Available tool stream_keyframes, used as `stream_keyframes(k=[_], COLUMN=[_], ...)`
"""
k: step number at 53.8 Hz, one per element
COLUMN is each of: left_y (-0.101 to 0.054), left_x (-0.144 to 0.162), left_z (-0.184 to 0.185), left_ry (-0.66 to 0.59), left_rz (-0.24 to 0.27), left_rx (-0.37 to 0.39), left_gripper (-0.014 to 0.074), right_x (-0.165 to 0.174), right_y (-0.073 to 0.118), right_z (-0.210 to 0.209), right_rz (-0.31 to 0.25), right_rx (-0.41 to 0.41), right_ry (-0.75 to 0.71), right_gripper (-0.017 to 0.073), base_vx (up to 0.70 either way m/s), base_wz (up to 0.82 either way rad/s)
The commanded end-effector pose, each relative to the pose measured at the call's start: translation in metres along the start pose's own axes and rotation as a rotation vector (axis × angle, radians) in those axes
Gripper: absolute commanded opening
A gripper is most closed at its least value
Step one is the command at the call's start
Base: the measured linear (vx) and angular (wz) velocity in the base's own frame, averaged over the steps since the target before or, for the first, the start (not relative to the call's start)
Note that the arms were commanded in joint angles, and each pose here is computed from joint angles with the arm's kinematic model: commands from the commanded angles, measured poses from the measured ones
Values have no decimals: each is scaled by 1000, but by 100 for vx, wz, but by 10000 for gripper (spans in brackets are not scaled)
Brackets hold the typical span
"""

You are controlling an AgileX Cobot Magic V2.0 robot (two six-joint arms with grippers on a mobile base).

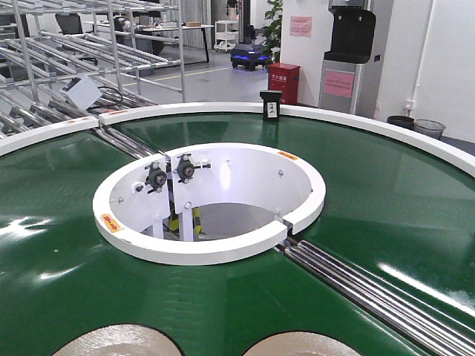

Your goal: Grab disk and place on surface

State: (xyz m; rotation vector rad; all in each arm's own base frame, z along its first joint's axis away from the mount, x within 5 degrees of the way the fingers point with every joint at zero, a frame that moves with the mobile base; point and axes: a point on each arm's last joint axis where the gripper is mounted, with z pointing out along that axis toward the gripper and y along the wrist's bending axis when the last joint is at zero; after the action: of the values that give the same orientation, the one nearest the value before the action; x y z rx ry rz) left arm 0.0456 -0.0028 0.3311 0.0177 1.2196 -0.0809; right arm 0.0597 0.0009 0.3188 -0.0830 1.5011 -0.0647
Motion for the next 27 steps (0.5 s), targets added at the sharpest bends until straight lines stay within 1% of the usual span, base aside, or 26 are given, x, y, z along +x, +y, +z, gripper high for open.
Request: stream_keyframes(k=[1,7,17,20,23,27], left_y=[-1,-1,1,1,2,2], left_x=[-26,-19,26,40,49,63], left_z=[23,48,82,91,97,105], left_ry=[36,171,439,515,564,629], left_rz=[-7,-7,-7,-7,-7,-14], left_rx=[-1,-6,-16,-18,-20,-24], left_gripper=[-6,0,25,53,90,163], right_x=[-26,-22,-4,1,7,14], right_y=[-3,-2,-1,0,0,1], right_z=[14,34,64,71,78,87], right_rz=[-5,-3,19,21,21,21], right_rx=[5,-5,-17,-20,-24,-28], right_ry=[-6,93,239,278,315,364], right_gripper=[-8,-7,2,14,34,78], base_vx=[0,0,0,0,0,0], base_wz=[0,0,0,0,0,0])
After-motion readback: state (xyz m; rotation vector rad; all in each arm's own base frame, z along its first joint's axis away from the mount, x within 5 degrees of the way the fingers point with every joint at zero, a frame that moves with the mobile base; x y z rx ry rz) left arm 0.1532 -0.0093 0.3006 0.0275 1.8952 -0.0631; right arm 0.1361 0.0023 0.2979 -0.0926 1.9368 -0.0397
